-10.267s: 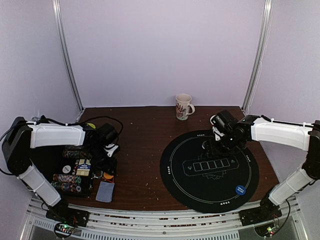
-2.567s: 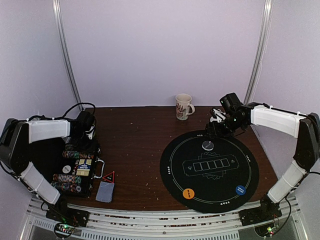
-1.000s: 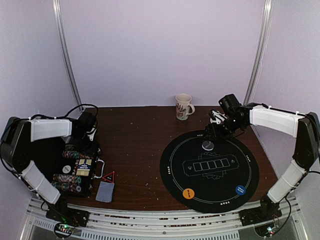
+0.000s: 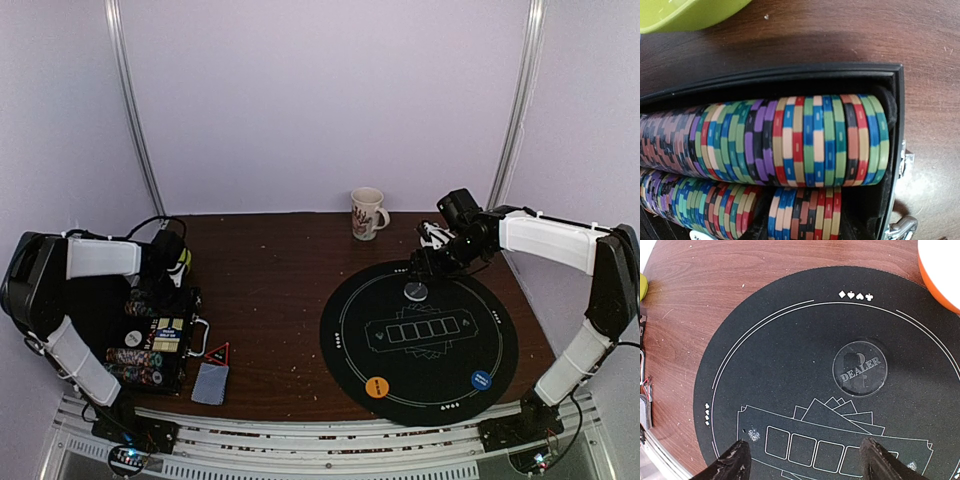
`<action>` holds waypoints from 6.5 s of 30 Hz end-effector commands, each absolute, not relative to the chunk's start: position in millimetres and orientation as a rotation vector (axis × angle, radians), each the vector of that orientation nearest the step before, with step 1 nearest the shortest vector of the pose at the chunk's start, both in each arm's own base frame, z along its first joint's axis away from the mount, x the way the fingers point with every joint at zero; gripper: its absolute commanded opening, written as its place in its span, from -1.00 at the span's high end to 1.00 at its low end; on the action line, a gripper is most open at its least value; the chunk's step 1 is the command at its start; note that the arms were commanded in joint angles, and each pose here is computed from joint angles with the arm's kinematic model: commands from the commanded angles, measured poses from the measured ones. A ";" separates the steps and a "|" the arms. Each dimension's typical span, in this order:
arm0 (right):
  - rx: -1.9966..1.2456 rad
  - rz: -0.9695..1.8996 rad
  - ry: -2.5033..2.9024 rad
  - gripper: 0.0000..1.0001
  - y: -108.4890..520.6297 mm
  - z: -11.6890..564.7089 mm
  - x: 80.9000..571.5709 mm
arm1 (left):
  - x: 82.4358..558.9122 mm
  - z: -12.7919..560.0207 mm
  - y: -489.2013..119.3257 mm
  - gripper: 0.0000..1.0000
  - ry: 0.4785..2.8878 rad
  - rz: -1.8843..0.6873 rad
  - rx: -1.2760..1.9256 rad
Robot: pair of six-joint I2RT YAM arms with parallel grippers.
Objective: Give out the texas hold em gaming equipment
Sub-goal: Pick up the pile of poker chips from the chip case, then pass from the left arm to the right, then place the poker chips pile in the big blind area.
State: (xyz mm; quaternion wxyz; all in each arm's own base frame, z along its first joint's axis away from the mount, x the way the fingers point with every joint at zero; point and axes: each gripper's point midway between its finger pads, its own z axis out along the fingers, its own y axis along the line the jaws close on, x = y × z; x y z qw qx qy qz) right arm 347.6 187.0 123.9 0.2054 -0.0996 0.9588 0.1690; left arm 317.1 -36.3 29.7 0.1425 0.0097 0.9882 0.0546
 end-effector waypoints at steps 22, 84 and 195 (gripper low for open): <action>-0.403 0.356 2.541 -0.53 199.3 176.5 355.5 | 360.0 195.1 -67.5 1.00 2.467 -0.091 -0.051; -1.409 0.296 1.544 1.00 407.9 215.8 365.0 | 348.7 188.3 -408.6 0.99 2.261 -1.470 0.502; -1.577 0.256 2.125 1.00 374.2 33.5 205.9 | 446.4 80.8 -295.8 -0.34 2.483 -0.600 0.413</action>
